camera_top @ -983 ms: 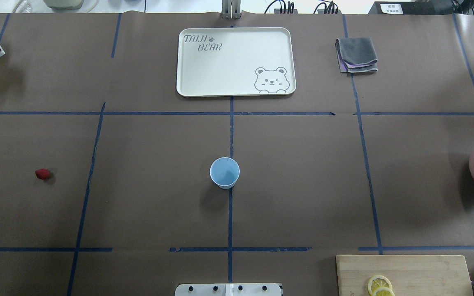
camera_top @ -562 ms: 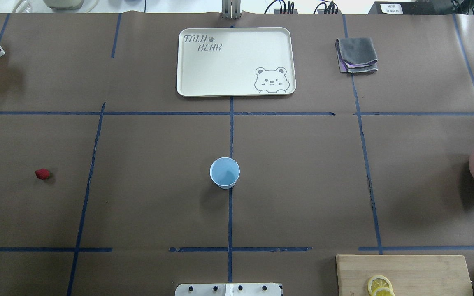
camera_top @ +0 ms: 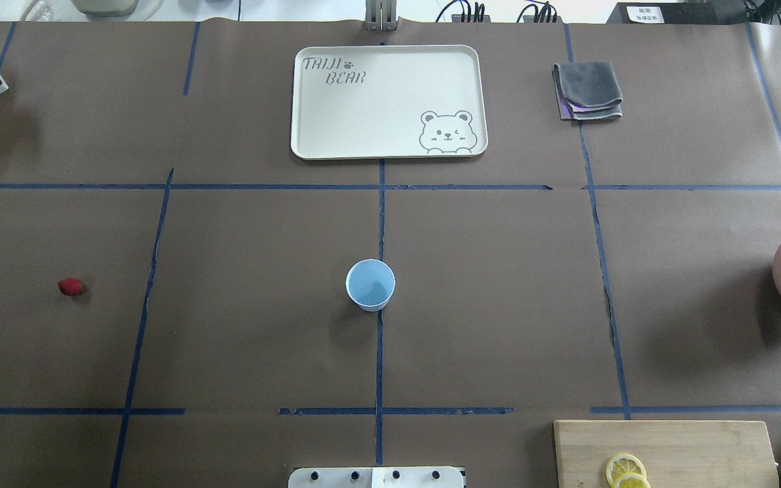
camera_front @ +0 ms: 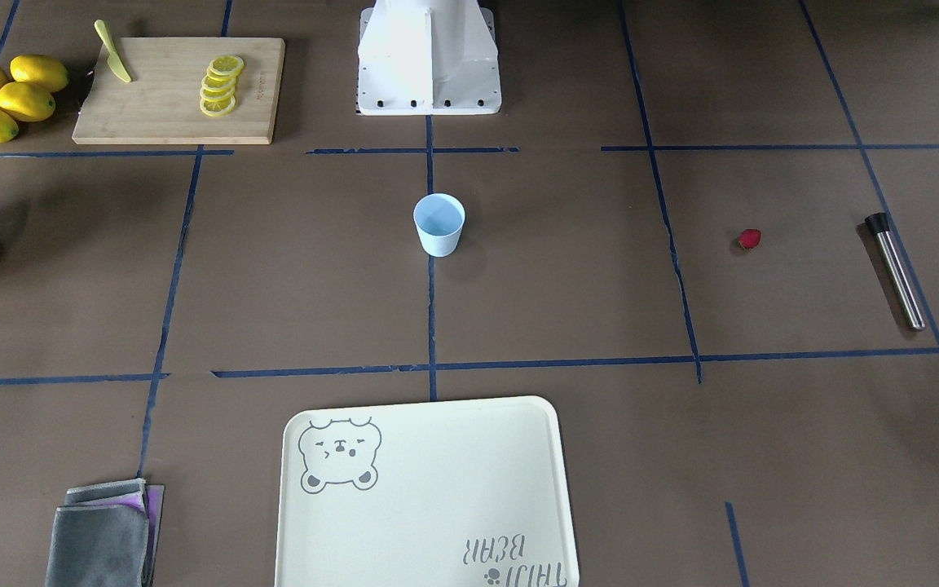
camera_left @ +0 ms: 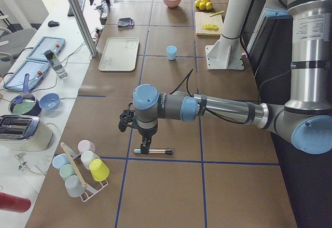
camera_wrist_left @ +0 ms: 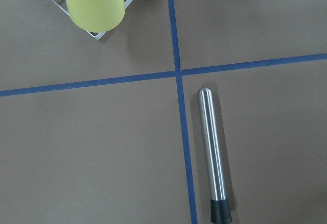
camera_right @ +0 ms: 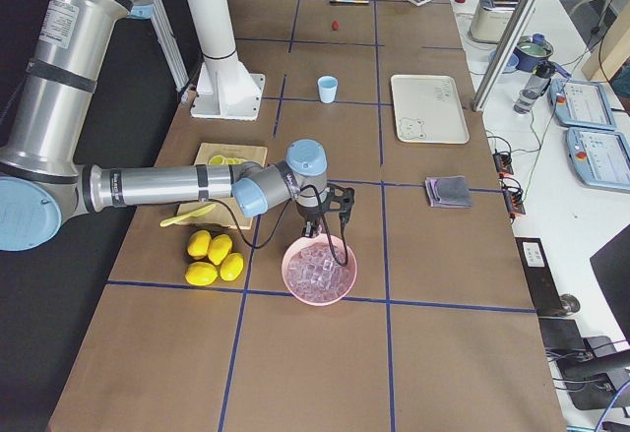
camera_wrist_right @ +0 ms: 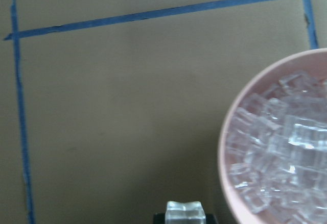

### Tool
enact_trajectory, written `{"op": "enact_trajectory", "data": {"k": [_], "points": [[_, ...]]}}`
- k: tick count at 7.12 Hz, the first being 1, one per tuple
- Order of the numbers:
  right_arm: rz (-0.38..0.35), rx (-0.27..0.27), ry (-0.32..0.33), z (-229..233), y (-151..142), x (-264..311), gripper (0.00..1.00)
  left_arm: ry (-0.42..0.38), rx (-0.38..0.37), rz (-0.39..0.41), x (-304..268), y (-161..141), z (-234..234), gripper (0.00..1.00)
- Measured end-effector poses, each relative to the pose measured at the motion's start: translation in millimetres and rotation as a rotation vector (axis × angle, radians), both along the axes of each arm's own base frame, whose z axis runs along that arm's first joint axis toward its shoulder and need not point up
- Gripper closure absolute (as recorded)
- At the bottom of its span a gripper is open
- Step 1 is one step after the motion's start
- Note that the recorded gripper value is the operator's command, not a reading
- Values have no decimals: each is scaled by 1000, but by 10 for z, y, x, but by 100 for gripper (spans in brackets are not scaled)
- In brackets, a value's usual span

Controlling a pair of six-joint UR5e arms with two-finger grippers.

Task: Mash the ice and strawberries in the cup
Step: 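Carry the ice cube with the right gripper over the blue cup and release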

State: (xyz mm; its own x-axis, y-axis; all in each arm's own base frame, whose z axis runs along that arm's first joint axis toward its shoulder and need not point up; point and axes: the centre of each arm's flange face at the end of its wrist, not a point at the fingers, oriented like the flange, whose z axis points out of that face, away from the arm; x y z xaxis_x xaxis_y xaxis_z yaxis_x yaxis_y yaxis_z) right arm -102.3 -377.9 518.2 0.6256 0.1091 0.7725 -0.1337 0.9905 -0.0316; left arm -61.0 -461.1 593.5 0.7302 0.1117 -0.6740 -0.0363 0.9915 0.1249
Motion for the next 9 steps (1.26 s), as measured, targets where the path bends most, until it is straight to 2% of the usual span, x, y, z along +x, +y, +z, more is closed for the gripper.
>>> {"op": "enact_trajectory", "data": {"k": [2,4,5,7,9], "points": [[19,-29,-106,-892,-170,-859,100,1,25,4,17,-17,-23,0],[36,-83,-199,-1892,-83,-2156,98,3,45,31,155,-48,-34,0],[51,-112,-204,-2443,31,-2820,99,4,49,53,262,-60,-41,0],[78,-128,-161,-3396,172,-3855,98,5,53,67,338,-69,-44,0],[124,-131,-178,-3693,168,-4303,96,14,53,70,353,-68,-50,0]]}}
